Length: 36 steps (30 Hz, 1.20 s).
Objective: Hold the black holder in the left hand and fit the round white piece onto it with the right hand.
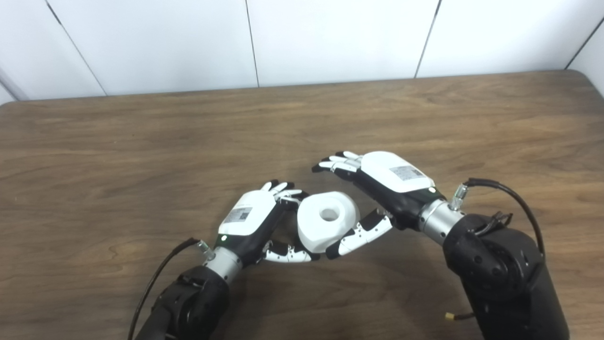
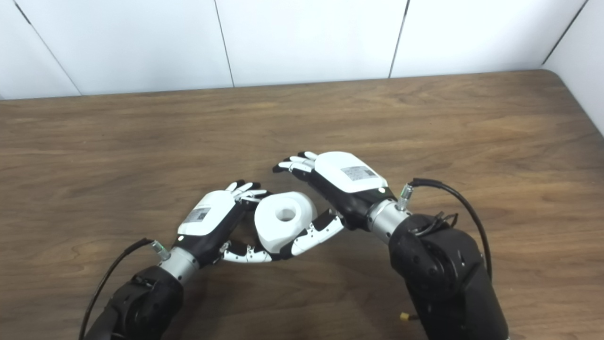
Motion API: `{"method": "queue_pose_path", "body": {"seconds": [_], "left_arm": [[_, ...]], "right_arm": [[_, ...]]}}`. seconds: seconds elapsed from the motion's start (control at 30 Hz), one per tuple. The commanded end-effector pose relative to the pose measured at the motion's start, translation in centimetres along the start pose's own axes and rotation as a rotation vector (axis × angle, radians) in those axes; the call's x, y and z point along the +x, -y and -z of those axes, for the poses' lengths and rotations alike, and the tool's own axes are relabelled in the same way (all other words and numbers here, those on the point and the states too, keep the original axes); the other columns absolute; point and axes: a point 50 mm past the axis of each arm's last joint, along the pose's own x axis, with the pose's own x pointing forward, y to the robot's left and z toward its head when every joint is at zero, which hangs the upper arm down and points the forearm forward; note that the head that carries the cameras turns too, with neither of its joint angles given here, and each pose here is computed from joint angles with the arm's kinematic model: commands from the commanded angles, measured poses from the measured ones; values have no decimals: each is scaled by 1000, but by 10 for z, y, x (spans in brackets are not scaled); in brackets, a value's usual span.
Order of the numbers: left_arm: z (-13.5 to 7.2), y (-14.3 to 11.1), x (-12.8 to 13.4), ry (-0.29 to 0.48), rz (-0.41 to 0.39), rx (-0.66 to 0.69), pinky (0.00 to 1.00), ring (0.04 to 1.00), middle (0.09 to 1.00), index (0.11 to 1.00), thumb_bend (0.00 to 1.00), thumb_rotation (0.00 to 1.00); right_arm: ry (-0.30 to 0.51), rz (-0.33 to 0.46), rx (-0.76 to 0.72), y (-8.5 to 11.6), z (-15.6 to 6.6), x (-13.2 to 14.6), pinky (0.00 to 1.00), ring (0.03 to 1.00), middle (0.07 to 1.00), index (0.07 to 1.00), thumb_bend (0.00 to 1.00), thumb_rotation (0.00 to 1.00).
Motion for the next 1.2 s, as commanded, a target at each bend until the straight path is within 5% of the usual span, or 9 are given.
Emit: {"method": "queue_pose_path", "body": {"seconds": [0.0,0.7,0.8,1.17], "left_arm": [[24,33,-9,-150,196,-5,1000,941,818,489,518,51],[29,33,-10,-162,203,40,990,916,820,497,521,72],[27,32,-10,-156,202,53,989,921,836,709,762,178],[16,27,-14,-155,216,87,1000,990,933,925,913,263]], "right_arm": [[27,45,-35,12,-7,-3,972,1000,991,879,1000,475],[0,49,-37,20,-4,-2,1000,1000,1000,952,1000,484],[-5,56,-33,23,-3,-2,1000,1000,1000,956,1000,463],[1,66,-30,29,0,-1,1000,1000,1000,993,1000,455]]}}
